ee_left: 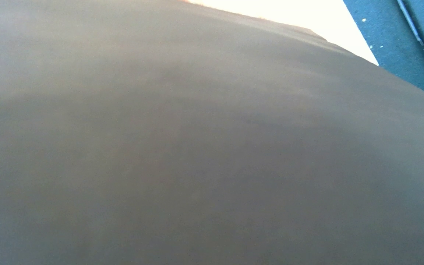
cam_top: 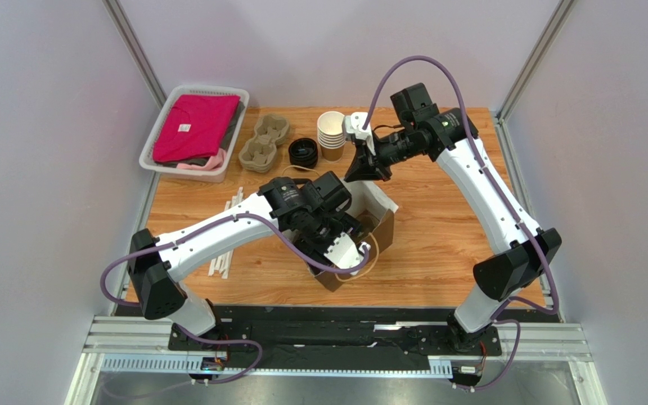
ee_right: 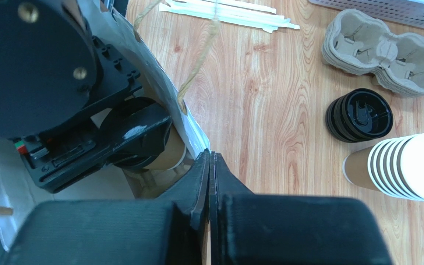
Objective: Pack the takeout coffee
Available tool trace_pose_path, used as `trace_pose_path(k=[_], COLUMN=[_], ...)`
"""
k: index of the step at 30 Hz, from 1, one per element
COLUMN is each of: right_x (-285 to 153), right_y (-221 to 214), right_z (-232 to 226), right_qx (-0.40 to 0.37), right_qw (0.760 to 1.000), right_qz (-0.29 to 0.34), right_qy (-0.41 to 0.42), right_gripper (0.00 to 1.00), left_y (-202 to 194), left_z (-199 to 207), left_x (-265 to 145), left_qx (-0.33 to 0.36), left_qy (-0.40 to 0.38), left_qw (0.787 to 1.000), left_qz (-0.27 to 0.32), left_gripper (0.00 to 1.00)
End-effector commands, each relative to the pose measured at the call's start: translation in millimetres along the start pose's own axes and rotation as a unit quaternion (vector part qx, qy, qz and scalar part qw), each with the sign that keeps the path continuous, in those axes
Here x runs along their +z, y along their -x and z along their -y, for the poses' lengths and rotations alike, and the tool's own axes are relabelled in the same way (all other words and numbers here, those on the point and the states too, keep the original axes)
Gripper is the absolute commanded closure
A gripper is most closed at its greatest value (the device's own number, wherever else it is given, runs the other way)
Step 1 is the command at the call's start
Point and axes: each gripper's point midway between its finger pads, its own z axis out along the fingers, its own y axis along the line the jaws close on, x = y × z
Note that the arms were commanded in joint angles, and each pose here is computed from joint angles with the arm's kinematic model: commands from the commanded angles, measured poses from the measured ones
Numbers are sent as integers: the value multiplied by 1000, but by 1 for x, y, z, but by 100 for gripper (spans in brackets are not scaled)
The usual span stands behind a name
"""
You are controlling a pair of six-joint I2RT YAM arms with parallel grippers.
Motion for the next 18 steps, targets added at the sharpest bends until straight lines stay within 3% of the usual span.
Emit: trace_pose_path(k=[1,9,18], right_x=[-13,-19,-27], right_y=[17,13,20], right_z=[-15,-16,-8], right_qx=[-46,-57,-6], right_qw=[999,997,995], right_qz=[15,18,20], right_qy=[-6,-44,-97], right_gripper=[100,100,100], left_y=[4,3,-7], left_z=[-14,-25,-23], left_x=[-30,-48,-41], left_qx=[-3,-37,-113], left_qy=[60,118,111], left_qw=[998,992,987], left_qz=[7,18,12], left_gripper=[36,36,36])
